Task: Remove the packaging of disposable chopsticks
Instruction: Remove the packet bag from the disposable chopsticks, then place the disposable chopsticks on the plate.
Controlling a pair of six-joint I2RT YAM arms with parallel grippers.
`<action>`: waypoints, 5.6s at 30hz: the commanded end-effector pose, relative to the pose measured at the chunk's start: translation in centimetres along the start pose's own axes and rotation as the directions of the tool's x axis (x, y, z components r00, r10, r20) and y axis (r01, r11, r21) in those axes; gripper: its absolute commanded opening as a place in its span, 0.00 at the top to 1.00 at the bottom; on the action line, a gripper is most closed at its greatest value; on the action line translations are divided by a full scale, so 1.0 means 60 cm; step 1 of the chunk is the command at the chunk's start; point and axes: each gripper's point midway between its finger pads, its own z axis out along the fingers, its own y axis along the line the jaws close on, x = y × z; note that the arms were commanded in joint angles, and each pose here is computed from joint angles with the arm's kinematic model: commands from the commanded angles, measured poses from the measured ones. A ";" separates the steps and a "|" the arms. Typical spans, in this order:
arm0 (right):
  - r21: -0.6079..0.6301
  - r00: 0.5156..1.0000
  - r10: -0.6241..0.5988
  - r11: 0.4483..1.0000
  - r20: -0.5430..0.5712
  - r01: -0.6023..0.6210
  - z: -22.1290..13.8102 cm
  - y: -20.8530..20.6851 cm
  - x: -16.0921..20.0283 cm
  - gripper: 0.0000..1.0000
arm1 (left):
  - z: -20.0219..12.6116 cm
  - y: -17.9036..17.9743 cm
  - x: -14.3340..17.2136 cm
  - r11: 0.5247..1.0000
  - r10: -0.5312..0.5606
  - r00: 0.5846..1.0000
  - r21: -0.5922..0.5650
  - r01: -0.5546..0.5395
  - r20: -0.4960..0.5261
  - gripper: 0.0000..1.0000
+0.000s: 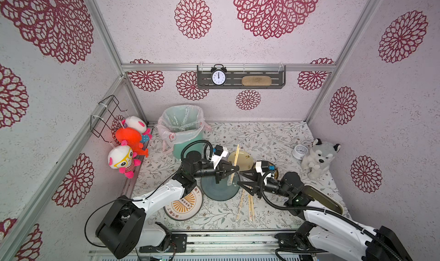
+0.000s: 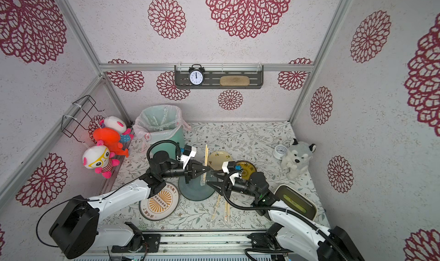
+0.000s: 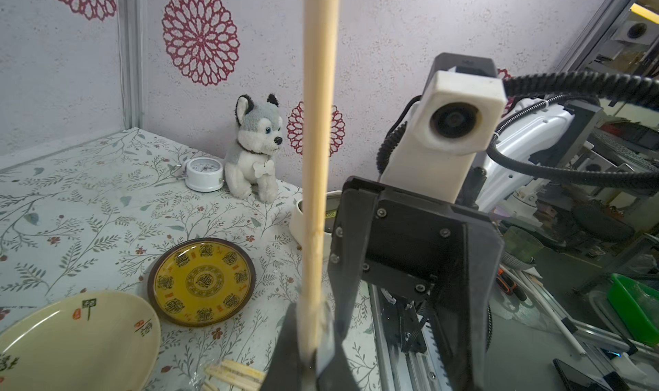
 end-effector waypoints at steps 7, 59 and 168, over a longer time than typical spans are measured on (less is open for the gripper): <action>0.064 0.989 -0.093 0.994 0.113 0.086 -0.006 -0.007 -0.077 0.53 | 0.020 -0.045 0.045 0.992 0.047 0.996 0.122 -0.037 -0.075 1.00; -0.056 0.979 -0.019 0.998 0.204 0.031 -0.007 0.004 -0.066 1.00 | 0.032 -0.082 0.070 0.979 0.093 0.990 0.193 -0.070 -0.110 0.82; 0.903 0.999 -0.035 0.428 -0.029 0.042 -0.212 -0.350 0.068 1.00 | -0.113 0.071 0.005 0.918 -0.034 0.991 -0.387 0.083 0.131 1.00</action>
